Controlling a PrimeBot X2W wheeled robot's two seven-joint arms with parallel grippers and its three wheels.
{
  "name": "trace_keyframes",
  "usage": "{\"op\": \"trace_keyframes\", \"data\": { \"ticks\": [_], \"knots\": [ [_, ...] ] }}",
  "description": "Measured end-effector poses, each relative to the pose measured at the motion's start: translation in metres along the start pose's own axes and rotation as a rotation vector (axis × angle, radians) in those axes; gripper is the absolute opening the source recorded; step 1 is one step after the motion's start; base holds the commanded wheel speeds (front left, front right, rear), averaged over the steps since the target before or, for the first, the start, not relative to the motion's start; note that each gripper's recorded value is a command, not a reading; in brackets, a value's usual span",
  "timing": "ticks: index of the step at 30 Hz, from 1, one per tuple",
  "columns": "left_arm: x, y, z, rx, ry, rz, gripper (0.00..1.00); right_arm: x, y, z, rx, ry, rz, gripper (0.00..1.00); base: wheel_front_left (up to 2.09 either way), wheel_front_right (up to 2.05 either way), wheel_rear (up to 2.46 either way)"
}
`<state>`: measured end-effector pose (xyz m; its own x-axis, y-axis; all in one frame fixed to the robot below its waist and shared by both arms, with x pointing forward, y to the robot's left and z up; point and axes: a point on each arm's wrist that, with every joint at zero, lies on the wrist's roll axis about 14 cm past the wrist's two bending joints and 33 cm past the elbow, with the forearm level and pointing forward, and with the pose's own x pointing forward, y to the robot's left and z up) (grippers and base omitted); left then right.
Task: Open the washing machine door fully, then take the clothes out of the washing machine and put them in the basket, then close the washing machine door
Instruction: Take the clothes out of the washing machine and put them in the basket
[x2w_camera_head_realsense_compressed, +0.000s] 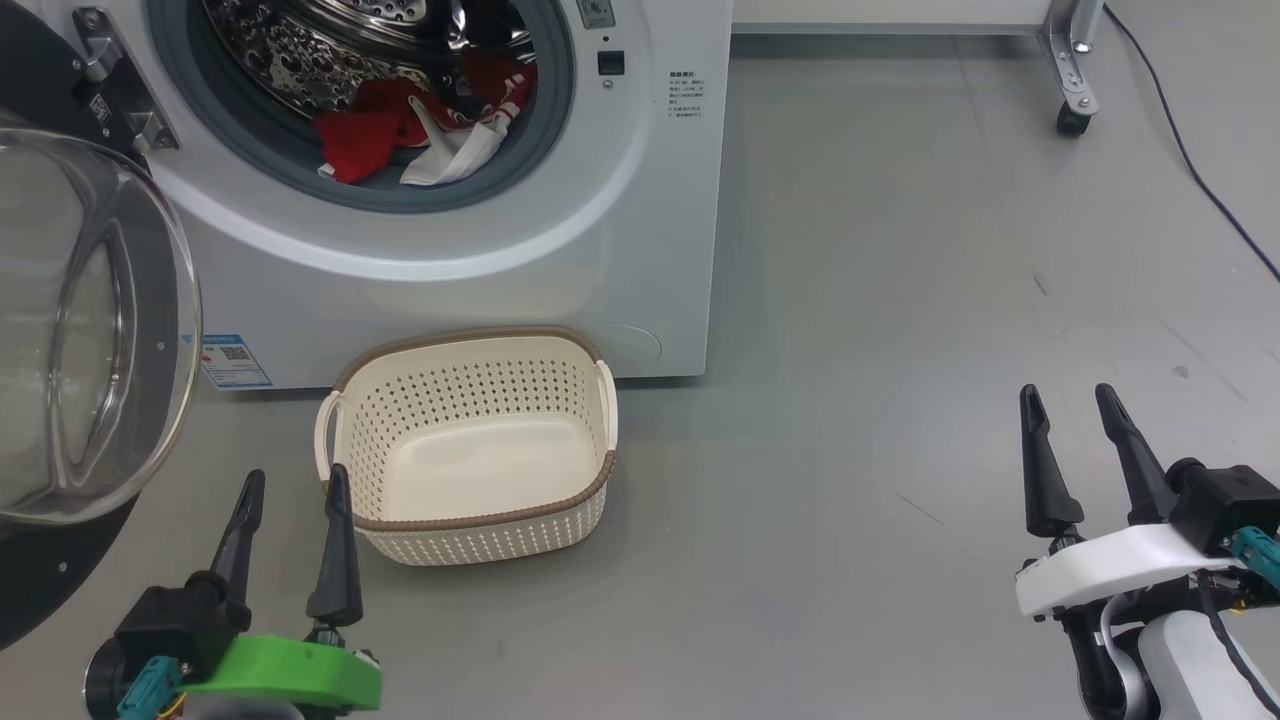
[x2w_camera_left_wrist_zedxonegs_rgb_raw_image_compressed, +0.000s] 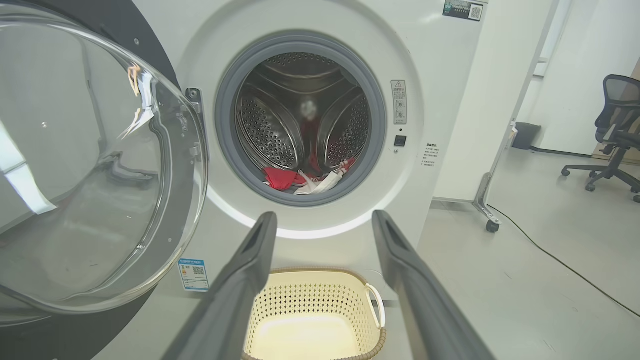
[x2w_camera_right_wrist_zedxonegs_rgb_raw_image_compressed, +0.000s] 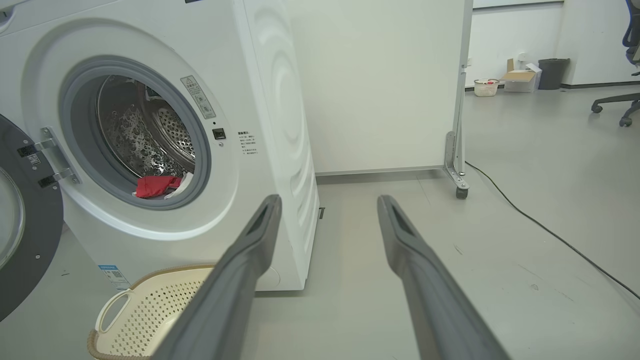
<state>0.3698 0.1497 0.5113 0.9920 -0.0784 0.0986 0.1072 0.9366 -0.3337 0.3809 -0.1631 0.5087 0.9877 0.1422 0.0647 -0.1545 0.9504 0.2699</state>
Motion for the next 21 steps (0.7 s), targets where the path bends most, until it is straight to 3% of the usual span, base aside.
{"op": "trace_keyframes", "data": {
  "ticks": [21],
  "knots": [
    [-0.0032, -0.0008, -0.0074, -0.008, 0.022, 0.000, 1.00, 0.0022, -0.0009, -0.0023, -0.004, 0.006, -0.001, 1.00, 0.00, 0.00, 0.00]
  ]
}}
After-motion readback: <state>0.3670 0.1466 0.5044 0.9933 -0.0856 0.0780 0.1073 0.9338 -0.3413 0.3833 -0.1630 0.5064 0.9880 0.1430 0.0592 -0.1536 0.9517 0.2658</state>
